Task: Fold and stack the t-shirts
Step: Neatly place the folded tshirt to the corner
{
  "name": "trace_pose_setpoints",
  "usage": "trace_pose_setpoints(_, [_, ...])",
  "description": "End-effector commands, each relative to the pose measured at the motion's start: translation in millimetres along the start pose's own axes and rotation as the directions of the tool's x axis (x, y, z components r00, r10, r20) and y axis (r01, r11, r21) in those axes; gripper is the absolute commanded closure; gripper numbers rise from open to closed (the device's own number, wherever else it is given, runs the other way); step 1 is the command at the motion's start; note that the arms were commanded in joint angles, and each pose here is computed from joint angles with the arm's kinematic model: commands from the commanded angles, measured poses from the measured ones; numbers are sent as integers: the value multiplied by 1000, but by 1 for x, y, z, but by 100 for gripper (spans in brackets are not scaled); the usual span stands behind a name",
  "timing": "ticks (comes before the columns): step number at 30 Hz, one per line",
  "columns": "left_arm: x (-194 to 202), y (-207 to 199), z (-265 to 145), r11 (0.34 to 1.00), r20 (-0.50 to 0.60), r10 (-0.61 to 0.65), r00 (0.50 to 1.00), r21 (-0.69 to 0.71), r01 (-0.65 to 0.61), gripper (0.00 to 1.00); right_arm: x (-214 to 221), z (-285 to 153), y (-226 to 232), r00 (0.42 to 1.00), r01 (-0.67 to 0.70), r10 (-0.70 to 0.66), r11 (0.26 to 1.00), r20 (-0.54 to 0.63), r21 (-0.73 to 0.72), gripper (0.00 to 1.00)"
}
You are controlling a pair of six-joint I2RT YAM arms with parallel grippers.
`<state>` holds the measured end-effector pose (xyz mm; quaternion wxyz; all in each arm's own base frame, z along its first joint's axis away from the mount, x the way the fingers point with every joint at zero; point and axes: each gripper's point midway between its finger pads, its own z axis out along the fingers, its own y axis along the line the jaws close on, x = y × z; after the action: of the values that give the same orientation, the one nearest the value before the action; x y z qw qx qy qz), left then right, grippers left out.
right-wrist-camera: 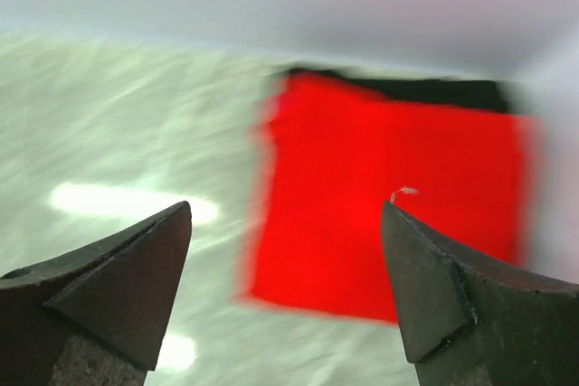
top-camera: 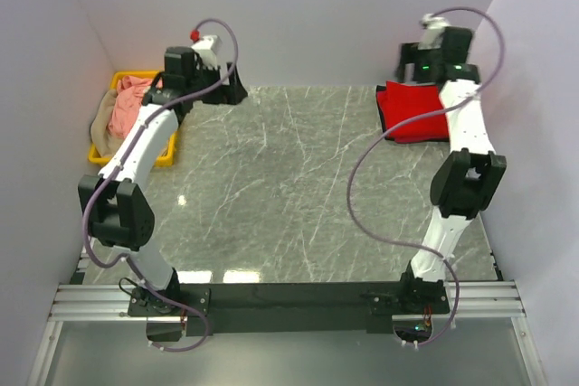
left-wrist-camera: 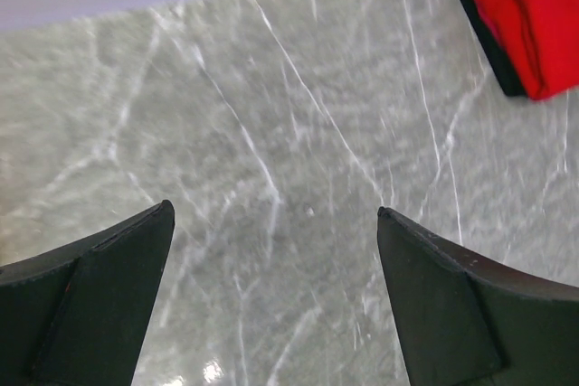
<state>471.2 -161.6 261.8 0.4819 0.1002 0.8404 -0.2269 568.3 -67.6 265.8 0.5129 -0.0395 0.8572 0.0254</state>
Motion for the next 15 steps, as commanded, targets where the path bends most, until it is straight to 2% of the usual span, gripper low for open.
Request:
trace_pose_setpoints(1, [-19,3,-8,999,-21,-25,999,-27,25,0,-3,-42,105,998,41,-48,976,-29,-214,9])
trace_pose_setpoints(2, [5,11,-3,998,-123,-51,991,-54,45,1,19,-43,134,994,45,-70,961,-82,-272,9])
trace_pose_setpoints(4, [15,16,-5,997,-177,-35,984,-77,21,1,60,-55,166,977,33,-104,935,-186,-353,9])
trace_pose_setpoints(6, [51,20,-9,998,-271,-17,962,-66,-1,1,83,-74,198,966,23,-125,913,-225,-408,9])
trace_pose_setpoints(7, [63,21,-11,998,-295,-6,956,-58,-12,1,98,-79,204,959,20,-136,907,-247,-420,9])
trace_pose_setpoints(8, [87,24,-18,998,-332,-5,943,-63,-17,1,135,-84,211,935,3,-154,904,-319,-428,9])
trace_pose_setpoints(10, [104,28,-25,996,-341,1,940,-81,-31,1,169,-101,223,917,9,-186,894,-354,-449,9])
trace_pose_setpoints(11, [131,34,-28,995,-391,-10,920,-93,-29,1,177,-106,224,911,9,-192,894,-364,-448,9])
trace_pose_setpoints(15, [173,46,-45,988,-430,10,903,-136,-76,1,206,-119,224,877,-57,-153,909,-456,-414,8])
